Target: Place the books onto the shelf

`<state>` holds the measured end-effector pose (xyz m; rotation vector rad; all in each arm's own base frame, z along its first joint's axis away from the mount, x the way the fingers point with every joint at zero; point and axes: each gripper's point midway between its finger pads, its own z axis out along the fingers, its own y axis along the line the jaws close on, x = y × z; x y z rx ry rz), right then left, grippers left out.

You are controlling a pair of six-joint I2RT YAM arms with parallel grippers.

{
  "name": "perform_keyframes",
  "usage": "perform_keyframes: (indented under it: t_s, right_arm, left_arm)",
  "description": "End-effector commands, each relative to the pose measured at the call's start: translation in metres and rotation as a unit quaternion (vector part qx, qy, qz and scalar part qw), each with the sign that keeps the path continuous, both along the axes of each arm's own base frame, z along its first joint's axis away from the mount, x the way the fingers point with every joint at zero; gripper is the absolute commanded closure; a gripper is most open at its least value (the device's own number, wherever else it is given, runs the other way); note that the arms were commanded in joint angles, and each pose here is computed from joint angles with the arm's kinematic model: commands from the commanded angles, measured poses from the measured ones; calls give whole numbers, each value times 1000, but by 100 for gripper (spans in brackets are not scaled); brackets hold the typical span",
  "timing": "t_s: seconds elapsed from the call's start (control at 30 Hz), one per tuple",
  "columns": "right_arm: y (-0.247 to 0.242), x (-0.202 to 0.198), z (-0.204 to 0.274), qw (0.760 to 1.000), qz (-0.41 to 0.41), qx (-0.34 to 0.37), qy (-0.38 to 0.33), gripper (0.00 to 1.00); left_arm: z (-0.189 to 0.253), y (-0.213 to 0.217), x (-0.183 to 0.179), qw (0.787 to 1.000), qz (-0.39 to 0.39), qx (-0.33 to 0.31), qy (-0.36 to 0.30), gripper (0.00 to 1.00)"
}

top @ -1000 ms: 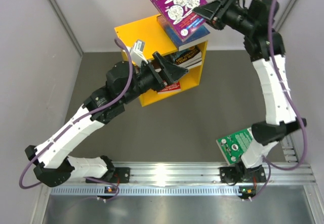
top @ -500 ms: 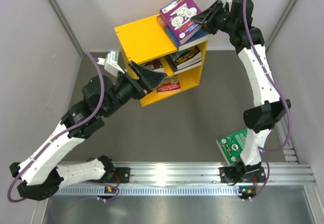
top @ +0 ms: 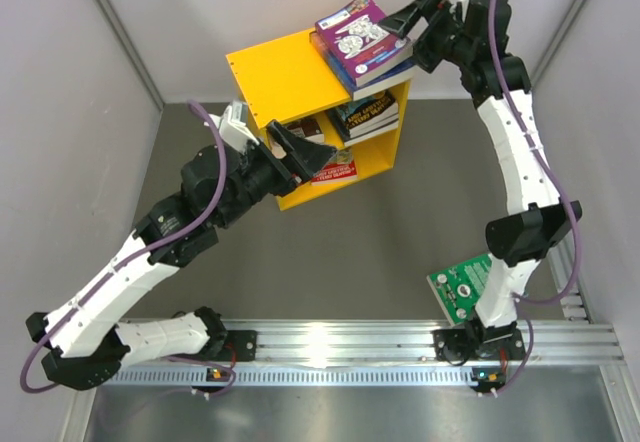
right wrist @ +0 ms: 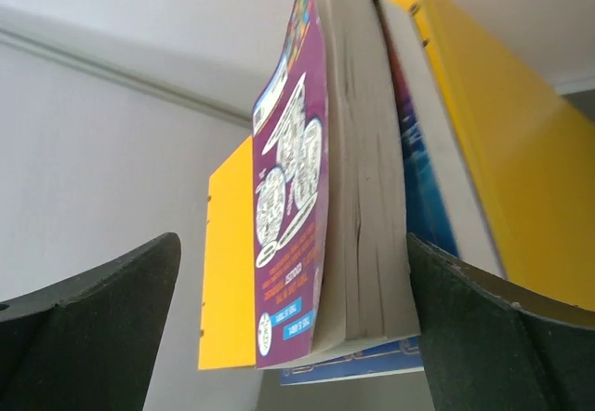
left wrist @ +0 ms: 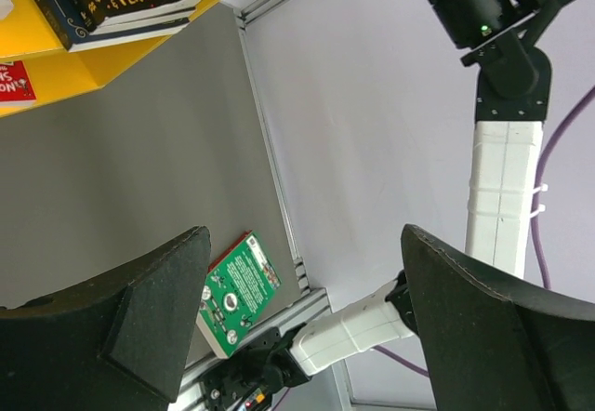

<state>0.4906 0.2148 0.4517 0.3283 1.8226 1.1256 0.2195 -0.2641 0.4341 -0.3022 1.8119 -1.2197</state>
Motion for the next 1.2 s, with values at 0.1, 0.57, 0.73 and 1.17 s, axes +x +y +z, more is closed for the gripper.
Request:
perform_keyframes:
  t_s: [0.1, 0.57, 0.73, 1.17]
  right_arm:
    - [-66, -20, 63, 988, -112, -61, -88, 0]
    - [-224, -151, -112, 877, -327, -293, 193, 0]
    - [-232, -248, -251, 824, -278, -314, 380, 0]
    - [-230, -352, -386, 751, -279, -216, 557, 0]
  left_arm:
    - [3, -3, 2, 1000, -6, 0, -8, 12]
    - [-50, -44, 2, 992, -84, 77, 51, 12]
    - [-85, -80, -6, 982, -153, 58, 93, 15]
    - [-103, -110, -11, 966, -222, 64, 114, 17]
